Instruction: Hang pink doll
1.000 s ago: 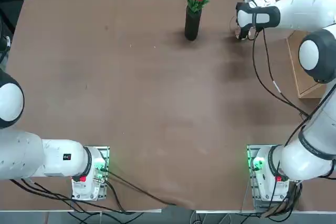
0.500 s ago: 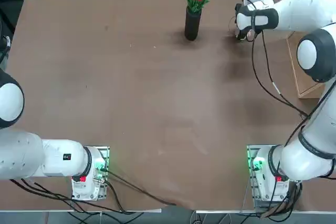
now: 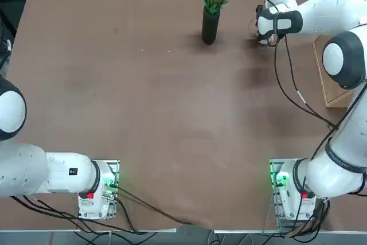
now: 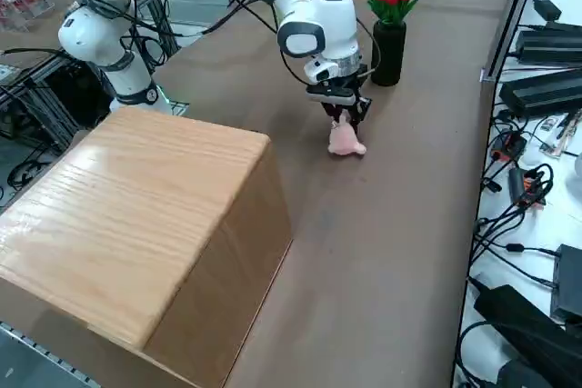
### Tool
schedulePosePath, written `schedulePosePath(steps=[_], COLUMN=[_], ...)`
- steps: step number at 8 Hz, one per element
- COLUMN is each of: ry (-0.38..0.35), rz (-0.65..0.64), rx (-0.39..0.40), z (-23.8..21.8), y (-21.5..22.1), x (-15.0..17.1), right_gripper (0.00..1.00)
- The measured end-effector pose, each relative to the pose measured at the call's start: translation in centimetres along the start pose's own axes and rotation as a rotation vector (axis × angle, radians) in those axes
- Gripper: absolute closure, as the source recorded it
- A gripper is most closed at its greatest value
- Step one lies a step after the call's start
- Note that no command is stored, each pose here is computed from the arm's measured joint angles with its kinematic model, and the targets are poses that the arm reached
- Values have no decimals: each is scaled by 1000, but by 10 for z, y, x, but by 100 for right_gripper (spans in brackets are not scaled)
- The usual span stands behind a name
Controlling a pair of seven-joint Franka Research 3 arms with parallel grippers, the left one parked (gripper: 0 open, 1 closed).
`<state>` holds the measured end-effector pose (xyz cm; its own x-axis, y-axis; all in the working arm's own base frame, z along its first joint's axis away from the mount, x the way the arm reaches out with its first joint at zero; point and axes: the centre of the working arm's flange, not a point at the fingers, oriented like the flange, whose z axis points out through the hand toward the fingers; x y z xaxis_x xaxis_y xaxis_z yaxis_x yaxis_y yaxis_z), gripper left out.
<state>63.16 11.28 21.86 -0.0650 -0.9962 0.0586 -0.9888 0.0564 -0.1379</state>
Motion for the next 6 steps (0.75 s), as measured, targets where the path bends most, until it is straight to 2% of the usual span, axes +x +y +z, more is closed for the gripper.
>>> schedulePosePath(steps=[2,4,6], ry=[6,30,68], rz=[-5,7,-10], rx=[-14,-63,-107], z=[1,-11,-61], y=[2,2,-8], x=[-2,3,31], right_gripper=[94,94,94])
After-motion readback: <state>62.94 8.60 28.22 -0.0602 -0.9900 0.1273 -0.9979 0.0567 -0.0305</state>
